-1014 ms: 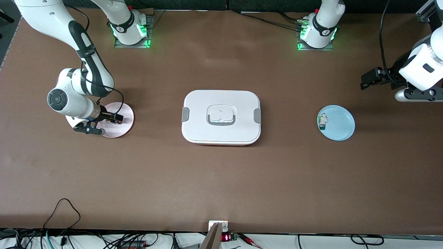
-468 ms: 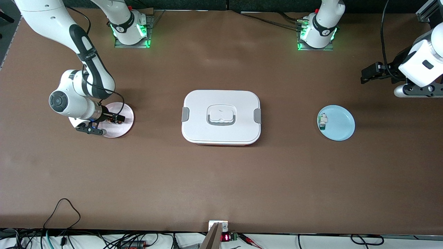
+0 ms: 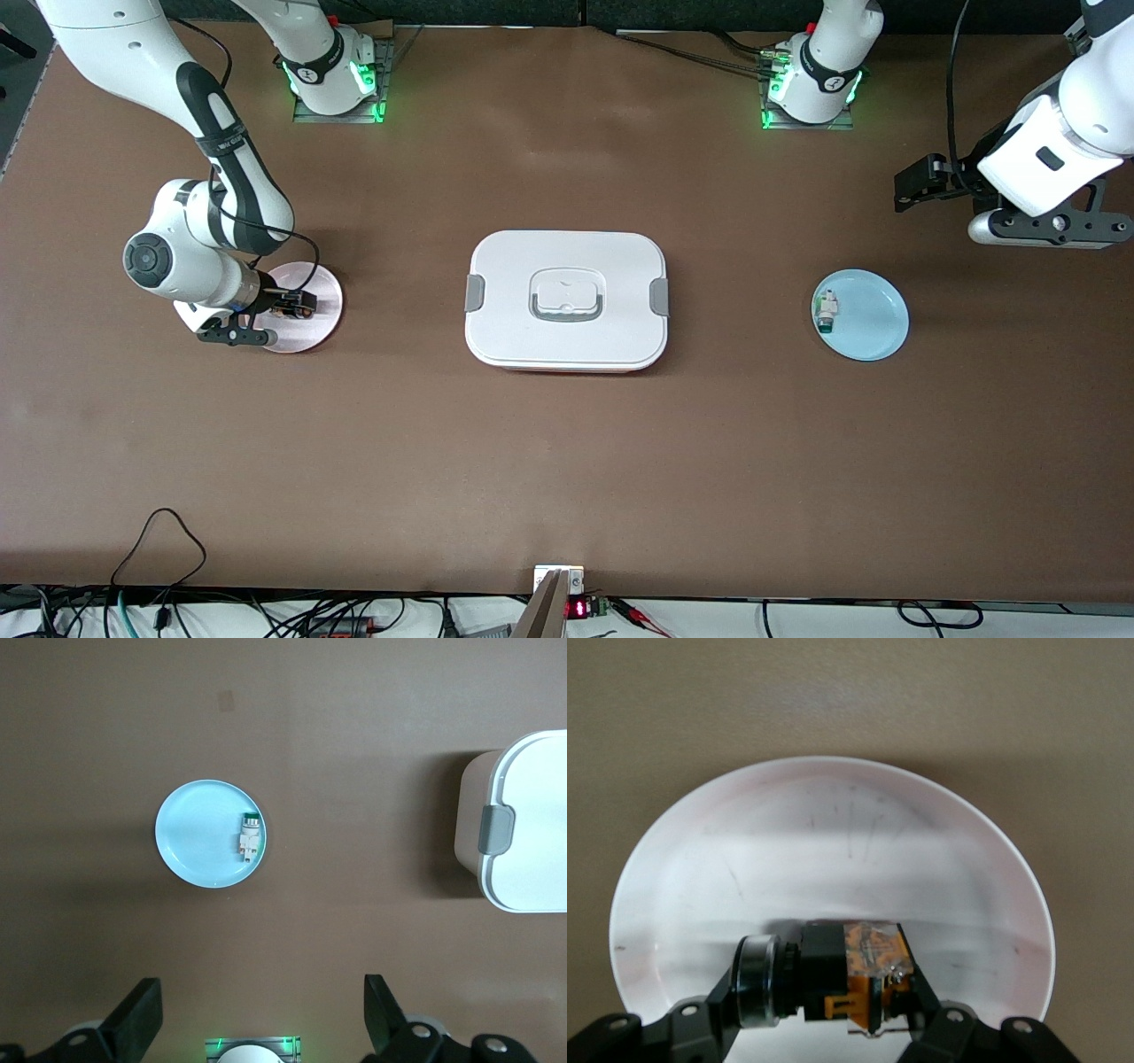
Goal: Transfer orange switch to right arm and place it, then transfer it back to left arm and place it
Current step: 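Close the right gripper on the switch and lift it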
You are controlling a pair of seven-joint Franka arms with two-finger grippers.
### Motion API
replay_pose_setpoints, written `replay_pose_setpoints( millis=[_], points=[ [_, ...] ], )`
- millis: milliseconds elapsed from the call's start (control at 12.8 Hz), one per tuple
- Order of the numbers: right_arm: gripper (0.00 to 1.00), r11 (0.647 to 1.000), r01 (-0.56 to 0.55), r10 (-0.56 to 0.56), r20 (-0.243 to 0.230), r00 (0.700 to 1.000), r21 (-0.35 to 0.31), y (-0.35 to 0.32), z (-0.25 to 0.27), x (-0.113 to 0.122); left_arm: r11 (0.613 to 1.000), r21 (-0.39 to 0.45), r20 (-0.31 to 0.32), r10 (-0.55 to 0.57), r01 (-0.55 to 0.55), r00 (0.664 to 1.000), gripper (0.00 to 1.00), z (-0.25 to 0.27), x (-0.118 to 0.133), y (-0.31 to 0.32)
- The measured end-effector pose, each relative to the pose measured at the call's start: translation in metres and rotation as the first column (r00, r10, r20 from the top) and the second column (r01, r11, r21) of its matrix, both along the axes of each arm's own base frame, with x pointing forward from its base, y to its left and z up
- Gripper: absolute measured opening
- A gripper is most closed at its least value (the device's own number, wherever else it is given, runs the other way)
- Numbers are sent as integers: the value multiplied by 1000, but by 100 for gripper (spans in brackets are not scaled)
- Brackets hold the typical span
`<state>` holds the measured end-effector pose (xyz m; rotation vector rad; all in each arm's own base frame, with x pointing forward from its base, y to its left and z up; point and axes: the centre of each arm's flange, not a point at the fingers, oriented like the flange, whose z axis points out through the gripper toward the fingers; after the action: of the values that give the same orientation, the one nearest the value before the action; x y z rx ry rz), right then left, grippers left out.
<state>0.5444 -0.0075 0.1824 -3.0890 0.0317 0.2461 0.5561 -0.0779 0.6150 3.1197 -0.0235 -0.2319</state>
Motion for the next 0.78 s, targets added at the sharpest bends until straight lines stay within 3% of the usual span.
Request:
replay_pose_setpoints(
  millis=[390,780],
  points=[
    [73,990,-142,141,42,989,21,5,20,20,1000,0,-5,-3,3,1000,100,1,-1,-1],
    [73,977,-203,203,7,979,63,13,102,64,1000,1,-6,-2,2,1000,100,1,-1,-1]
  ],
)
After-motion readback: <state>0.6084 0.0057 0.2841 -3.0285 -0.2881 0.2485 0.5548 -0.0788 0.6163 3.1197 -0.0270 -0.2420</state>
